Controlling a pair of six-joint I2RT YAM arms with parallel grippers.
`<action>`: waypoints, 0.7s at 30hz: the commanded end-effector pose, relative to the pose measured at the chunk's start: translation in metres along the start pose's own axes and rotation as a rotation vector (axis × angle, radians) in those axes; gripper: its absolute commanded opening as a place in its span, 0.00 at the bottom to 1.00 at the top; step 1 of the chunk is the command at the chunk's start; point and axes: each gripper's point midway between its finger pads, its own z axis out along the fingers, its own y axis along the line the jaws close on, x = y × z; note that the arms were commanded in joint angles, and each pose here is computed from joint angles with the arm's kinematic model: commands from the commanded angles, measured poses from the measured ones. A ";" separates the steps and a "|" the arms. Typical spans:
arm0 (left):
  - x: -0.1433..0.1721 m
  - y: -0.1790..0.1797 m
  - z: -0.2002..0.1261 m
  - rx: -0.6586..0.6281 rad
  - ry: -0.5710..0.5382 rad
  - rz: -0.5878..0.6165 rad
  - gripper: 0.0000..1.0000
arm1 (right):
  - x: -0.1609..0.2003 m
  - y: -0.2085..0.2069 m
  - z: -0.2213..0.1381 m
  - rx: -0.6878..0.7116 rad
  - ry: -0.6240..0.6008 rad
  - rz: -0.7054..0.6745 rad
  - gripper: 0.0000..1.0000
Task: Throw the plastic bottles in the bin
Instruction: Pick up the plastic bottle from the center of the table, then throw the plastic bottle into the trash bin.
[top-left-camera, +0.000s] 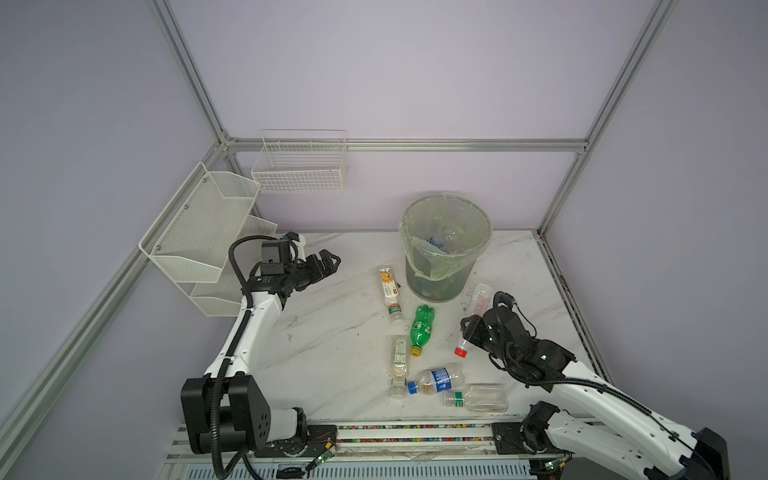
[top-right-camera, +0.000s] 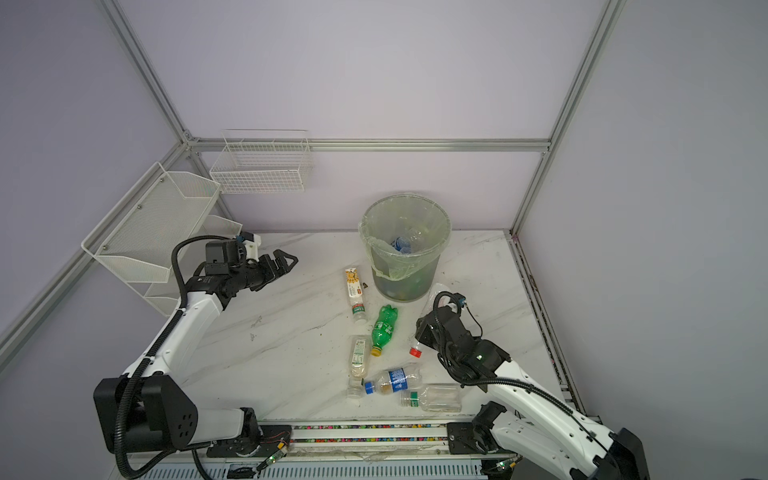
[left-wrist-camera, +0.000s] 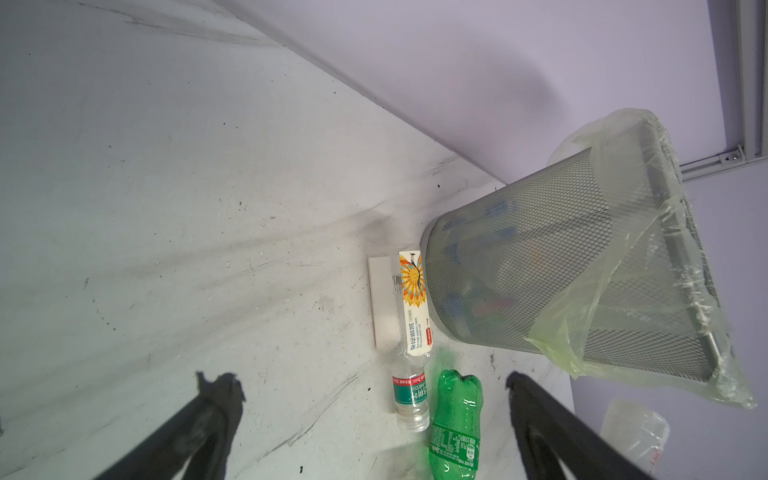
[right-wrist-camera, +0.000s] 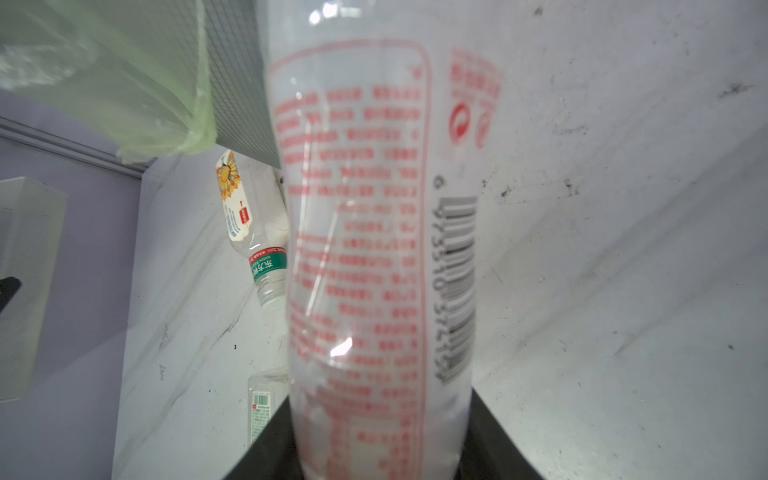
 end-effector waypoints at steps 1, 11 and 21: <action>0.003 0.003 0.002 0.017 0.002 -0.010 1.00 | -0.022 -0.013 -0.033 0.071 -0.077 0.012 0.51; 0.003 0.002 0.001 0.022 -0.005 -0.007 1.00 | -0.079 0.013 -0.087 0.047 -0.232 -0.043 0.51; 0.003 0.001 0.003 0.032 0.002 -0.012 1.00 | -0.105 0.030 -0.113 -0.024 -0.339 -0.056 0.51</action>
